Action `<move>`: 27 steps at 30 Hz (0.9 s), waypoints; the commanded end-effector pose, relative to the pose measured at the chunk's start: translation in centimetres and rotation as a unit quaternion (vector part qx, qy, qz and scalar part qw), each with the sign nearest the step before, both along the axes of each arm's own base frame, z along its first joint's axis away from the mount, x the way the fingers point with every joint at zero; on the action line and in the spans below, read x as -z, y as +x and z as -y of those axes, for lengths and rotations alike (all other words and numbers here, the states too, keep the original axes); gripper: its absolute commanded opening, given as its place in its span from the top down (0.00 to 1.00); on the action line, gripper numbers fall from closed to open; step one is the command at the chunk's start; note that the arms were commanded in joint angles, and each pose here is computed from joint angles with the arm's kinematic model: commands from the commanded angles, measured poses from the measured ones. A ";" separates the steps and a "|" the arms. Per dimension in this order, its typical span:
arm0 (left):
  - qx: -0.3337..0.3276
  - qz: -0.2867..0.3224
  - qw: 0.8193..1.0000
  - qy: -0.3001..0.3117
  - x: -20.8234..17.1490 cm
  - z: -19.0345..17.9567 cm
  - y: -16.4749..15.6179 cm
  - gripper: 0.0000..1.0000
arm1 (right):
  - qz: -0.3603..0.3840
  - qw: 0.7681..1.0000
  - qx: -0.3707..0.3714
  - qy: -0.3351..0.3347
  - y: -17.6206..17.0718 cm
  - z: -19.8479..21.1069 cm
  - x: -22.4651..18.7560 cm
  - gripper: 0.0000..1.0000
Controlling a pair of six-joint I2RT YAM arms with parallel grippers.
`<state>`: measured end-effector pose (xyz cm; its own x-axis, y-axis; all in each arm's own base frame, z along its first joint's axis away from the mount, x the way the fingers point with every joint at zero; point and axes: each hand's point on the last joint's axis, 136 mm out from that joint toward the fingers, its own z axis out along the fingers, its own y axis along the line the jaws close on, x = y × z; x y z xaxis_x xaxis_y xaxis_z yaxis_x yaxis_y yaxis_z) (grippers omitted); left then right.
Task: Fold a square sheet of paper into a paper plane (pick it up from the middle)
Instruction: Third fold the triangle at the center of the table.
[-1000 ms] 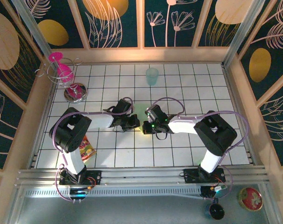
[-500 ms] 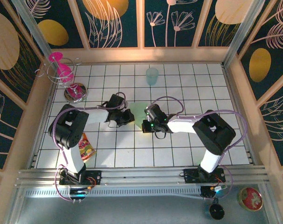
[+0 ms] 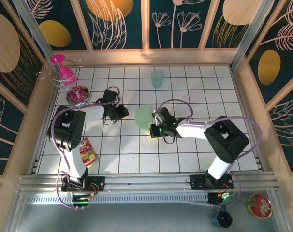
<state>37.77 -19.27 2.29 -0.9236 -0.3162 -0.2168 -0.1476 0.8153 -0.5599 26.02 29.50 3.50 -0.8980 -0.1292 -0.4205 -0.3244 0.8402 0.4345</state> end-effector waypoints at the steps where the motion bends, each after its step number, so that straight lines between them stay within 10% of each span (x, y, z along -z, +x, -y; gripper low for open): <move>1: -0.006 0.014 0.999 -0.028 -2.3 0.2 -1.2 0.78 | 0.040 0.995 0.020 0.085 1.4 -1.7 -5.1 0.83; 11: -0.023 -0.005 0.984 -0.174 -4.1 3.0 -5.2 0.56 | 0.004 0.984 0.074 0.164 2.3 -3.5 -4.7 0.70; 27: -0.012 -0.050 0.982 -0.183 -2.1 5.9 -6.4 0.53 | -0.016 0.985 0.136 0.100 3.6 -0.3 -0.3 0.68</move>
<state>30.72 -24.38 3.63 -0.9254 -0.3791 0.0012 -0.2399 0.5831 -0.7762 29.53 30.87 5.27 -0.8985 0.1734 -0.4034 -0.1328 0.7684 0.6260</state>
